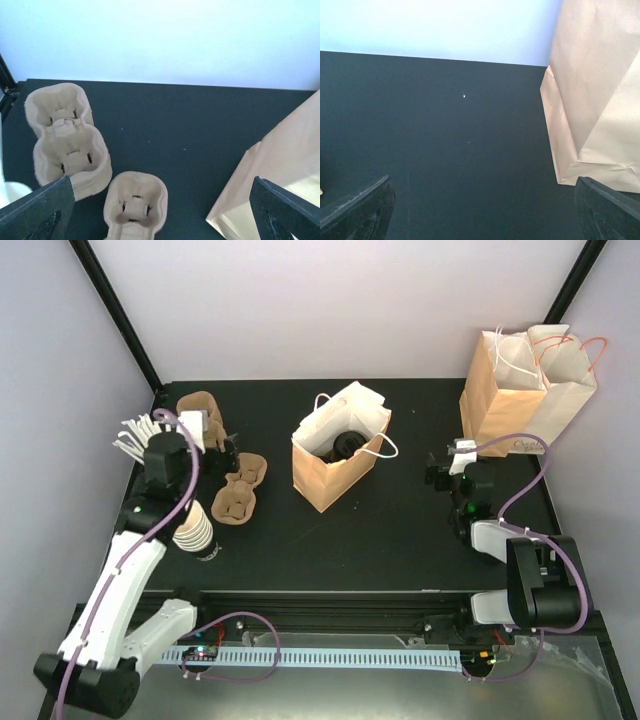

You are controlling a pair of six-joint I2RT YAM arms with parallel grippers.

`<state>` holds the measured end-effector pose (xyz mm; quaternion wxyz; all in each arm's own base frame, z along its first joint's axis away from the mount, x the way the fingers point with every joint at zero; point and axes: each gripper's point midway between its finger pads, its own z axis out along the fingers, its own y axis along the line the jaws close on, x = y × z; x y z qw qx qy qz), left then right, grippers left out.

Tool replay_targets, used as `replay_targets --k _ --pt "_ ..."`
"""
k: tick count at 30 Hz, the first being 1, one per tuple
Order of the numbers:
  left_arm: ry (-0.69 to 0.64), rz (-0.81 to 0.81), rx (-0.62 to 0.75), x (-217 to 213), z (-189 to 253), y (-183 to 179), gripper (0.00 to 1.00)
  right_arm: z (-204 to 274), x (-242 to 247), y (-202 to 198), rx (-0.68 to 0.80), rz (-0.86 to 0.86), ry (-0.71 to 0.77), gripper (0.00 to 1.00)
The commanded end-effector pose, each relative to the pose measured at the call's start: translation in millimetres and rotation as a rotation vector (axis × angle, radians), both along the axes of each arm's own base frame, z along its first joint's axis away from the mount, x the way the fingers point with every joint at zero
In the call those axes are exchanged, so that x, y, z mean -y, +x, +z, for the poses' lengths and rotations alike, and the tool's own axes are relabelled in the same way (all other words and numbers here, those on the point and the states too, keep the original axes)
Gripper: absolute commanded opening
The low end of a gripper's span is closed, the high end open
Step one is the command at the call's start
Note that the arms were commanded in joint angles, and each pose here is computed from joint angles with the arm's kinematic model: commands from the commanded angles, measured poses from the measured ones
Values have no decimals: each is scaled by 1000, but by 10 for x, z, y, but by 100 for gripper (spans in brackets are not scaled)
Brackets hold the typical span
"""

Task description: Pack the takeout coffee

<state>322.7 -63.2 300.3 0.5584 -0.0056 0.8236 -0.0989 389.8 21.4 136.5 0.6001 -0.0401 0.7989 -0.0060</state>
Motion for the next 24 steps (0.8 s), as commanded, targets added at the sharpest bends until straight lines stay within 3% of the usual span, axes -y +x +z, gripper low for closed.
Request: replay_targets --k 1,13,19,24 --pt "-23 67 -153 -178 52 -475 98 224 35 99 88 -12 -23 100" --pt "-49 169 -600 -322 191 -1245 99 200 125 96 93 -41 4 100" --pt "-144 99 -578 -186 356 -1442 99 212 122 -27 148 -20 16 100" --pt "-177 57 -624 -91 239 -1506 99 181 164 -83 178 -24 35 100"
